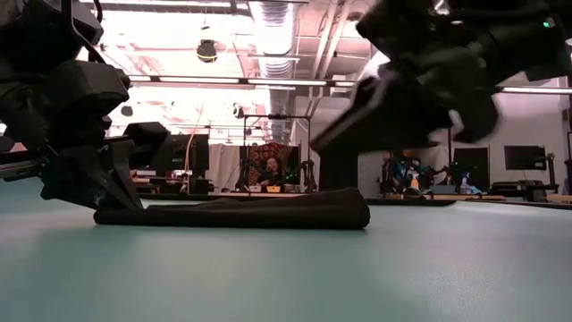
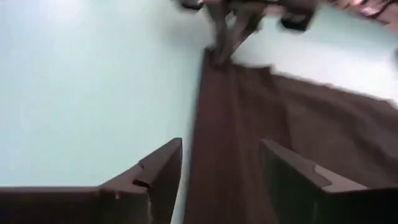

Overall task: Roll towel
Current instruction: Roll the black towel

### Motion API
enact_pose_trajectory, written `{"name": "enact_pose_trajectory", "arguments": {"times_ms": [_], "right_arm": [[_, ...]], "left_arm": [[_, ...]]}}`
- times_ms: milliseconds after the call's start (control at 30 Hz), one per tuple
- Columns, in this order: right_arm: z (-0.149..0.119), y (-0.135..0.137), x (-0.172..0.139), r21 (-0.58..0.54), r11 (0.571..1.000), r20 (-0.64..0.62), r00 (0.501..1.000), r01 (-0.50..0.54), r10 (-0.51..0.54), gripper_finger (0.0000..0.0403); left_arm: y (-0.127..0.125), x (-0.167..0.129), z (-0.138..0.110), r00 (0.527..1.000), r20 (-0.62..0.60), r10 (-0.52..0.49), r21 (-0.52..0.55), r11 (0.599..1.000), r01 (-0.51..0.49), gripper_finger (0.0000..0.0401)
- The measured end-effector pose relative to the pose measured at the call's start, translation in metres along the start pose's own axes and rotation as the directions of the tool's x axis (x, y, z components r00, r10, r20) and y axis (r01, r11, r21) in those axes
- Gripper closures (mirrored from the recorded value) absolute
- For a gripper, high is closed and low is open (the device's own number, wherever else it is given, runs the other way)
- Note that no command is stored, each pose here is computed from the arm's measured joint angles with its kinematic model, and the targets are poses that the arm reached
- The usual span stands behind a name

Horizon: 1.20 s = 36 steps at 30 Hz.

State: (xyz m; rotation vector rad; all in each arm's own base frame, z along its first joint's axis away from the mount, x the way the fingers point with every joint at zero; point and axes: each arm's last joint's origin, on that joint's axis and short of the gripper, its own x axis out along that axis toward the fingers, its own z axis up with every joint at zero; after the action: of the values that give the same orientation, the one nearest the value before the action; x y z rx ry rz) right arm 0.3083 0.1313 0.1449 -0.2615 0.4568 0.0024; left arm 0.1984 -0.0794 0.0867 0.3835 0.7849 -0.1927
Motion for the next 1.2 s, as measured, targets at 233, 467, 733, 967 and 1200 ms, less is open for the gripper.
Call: {"name": "enact_pose_trajectory", "arguments": {"times_ms": [233,467,733,967,1200], "right_arm": [[-0.002,0.004,-0.002,-0.003,1.0,-0.017,1.0,-0.012,0.012,0.016],[-0.008,0.003,-0.002,-0.023,1.0,-0.075,0.997,-0.013,0.012,0.0159],[-0.035,0.011,0.022,-0.033,0.999,-0.107,0.994,-0.004,0.0,0.0159],[-0.051,0.016,0.035,-0.055,0.997,-0.11,0.992,0.063,-0.069,0.0159],[-0.062,0.015,0.037,-0.083,0.992,-0.187,0.976,0.097,-0.111,0.0159]], "left_arm": [[0.0,0.0,0.0,1.0,0.0,0.0,-0.055,0.998,0.0,0.0401],[0.0,0.0,0.0,1.0,0.0,0.0,-0.058,0.998,0.0,0.0401],[0.0,0.0,0.0,1.0,-0.001,0.0,-0.058,0.998,0.0,0.0401],[0.0,0.0,0.0,1.0,0.0,0.0,-0.064,0.998,0.0,0.0401],[0.001,0.0,0.0,1.0,-0.002,0.002,-0.055,0.999,-0.002,0.0401]]}}
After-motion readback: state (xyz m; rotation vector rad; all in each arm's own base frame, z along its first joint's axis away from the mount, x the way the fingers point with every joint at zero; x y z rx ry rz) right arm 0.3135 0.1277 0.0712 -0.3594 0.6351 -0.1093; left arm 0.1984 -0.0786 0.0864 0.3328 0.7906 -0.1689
